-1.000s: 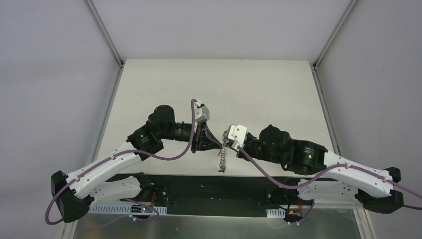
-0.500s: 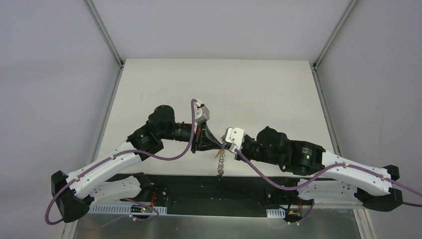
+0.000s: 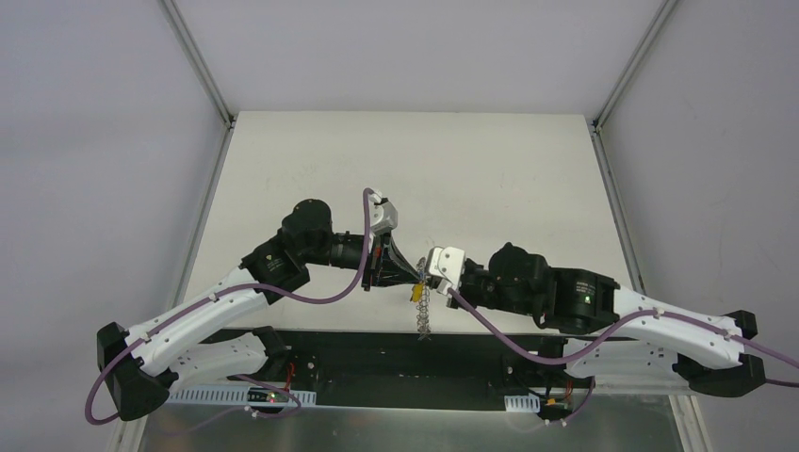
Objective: Put the keys on the keyring
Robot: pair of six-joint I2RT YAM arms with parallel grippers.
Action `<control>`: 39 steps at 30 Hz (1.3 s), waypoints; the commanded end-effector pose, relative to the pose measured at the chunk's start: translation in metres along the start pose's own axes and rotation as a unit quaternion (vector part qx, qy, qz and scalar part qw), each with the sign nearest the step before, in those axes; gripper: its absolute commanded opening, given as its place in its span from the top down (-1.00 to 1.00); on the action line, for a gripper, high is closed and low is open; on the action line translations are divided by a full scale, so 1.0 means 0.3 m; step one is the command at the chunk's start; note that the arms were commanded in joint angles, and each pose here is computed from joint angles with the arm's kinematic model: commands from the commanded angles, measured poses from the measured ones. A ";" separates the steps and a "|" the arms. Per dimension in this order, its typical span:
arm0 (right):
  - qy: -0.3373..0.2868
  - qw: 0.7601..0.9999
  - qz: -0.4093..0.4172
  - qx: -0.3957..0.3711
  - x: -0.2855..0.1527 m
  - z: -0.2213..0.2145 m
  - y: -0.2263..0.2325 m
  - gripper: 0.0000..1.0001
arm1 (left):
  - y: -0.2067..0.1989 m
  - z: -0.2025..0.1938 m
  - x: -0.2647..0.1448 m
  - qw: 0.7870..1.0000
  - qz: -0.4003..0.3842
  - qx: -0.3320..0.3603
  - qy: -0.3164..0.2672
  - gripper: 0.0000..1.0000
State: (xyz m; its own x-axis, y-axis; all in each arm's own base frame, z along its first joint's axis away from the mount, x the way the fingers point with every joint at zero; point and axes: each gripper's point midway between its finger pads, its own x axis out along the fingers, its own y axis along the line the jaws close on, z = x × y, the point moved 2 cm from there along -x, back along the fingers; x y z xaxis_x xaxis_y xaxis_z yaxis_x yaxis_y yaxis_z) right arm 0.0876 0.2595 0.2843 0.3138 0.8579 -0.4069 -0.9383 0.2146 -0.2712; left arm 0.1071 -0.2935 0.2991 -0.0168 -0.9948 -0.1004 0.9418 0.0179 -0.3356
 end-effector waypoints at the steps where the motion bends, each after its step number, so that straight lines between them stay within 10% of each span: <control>1: -0.073 0.997 -0.007 0.001 -0.044 0.125 -0.016 1.00 | -0.002 0.054 0.002 0.999 0.006 0.025 -0.019 1.00; 39: -0.115 0.993 0.012 0.008 -0.101 0.156 0.024 1.00 | -0.007 0.048 0.006 1.000 -0.001 0.016 -0.011 0.95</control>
State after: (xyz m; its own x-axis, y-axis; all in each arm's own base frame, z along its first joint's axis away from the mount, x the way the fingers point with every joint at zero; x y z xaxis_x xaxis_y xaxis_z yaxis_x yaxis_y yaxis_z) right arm 0.0729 0.2527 0.2990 0.2858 0.8912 -0.3522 -0.9410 0.1916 -0.2789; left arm 0.1041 -0.2940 0.2990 -0.0290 -0.9937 -0.1082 0.9393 0.0100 -0.3430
